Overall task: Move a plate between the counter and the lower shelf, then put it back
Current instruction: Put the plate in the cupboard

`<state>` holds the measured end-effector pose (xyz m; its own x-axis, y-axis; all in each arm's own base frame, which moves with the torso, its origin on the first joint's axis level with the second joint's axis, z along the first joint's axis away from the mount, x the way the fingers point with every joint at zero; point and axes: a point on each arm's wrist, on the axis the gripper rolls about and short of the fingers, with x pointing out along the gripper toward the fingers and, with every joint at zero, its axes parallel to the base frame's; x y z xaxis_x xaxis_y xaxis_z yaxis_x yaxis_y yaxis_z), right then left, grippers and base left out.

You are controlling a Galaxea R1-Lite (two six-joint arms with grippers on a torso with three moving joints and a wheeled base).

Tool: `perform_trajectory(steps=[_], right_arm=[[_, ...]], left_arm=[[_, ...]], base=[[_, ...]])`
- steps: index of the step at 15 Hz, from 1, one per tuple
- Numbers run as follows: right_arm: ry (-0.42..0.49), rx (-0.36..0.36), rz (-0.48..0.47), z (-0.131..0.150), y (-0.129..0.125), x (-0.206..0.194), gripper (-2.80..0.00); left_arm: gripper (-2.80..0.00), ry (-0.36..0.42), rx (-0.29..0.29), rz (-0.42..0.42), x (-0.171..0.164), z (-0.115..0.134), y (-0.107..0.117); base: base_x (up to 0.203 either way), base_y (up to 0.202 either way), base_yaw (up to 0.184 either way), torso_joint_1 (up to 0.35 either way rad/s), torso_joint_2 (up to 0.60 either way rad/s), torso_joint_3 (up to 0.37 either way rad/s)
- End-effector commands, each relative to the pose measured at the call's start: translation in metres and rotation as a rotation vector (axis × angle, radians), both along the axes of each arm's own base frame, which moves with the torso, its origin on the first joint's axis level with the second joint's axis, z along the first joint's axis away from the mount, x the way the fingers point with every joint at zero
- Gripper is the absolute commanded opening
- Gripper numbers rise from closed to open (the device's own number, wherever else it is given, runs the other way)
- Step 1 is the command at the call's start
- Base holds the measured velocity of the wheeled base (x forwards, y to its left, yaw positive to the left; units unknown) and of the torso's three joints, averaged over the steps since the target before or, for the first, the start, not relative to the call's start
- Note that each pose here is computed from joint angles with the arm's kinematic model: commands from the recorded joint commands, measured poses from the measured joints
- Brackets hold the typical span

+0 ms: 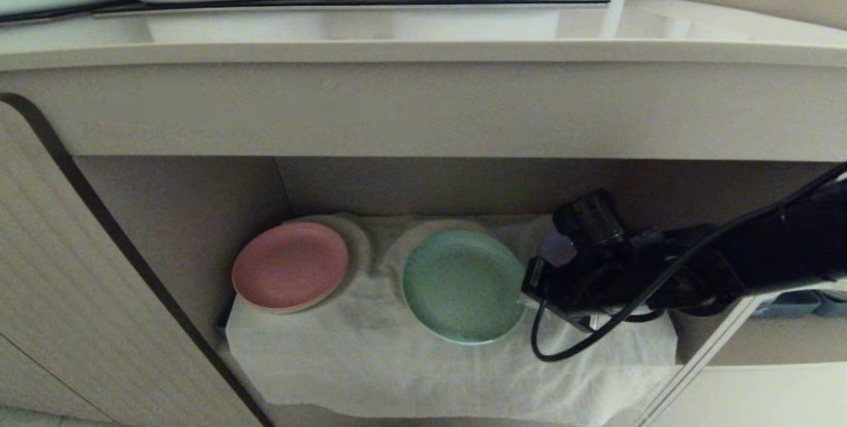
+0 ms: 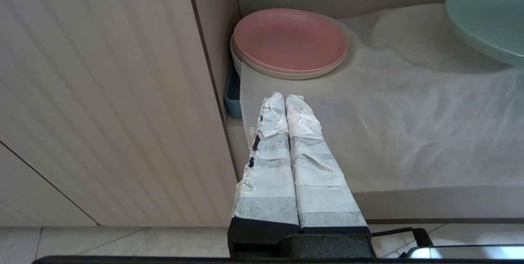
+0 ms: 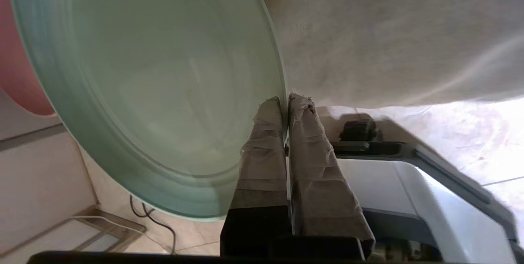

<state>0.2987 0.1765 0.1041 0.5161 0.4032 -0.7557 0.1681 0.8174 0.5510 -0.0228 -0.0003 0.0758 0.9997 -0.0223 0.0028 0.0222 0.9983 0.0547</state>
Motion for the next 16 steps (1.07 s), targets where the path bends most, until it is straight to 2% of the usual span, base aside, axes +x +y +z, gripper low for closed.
perform_trajectory(steps=[1, 9, 11, 13, 16], right_arm=[[0.028, -0.005, -0.007, -0.008, 0.005, 0.005, -2.8], [0.078, -0.006, -0.04, -0.014, 0.019, 0.029, -2.8], [0.07, -0.01, -0.047, -0.015, 0.022, 0.035, -2.8], [0.042, -0.046, -0.086, -0.019, 0.026, 0.044, -2.8], [0.033, -0.05, -0.094, -0.016, 0.032, 0.054, -2.8]], left_arm=[[-2.8, 0.0, 0.001, -0.001, 0.0, 0.0, 0.0], [-2.8, -0.001, 0.001, -0.001, 0.0, 0.0, 0.0], [-2.8, 0.0, 0.001, -0.001, 0.0, 0.0, 0.0], [-2.8, 0.0, 0.001, -0.001, 0.0, 0.0, 0.0], [-2.8, -0.002, 0.0, 0.0, 0.0, 0.0, 0.0]], base=[[0.0, 0.0, 0.0, 0.0, 0.0, 0.0], [0.0, 0.0, 0.0, 0.0, 0.0, 0.0], [0.0, 0.0, 0.0, 0.0, 0.0, 0.0], [0.0, 0.0, 0.0, 0.0, 0.0, 0.0], [0.0, 0.0, 0.0, 0.0, 0.0, 0.0]])
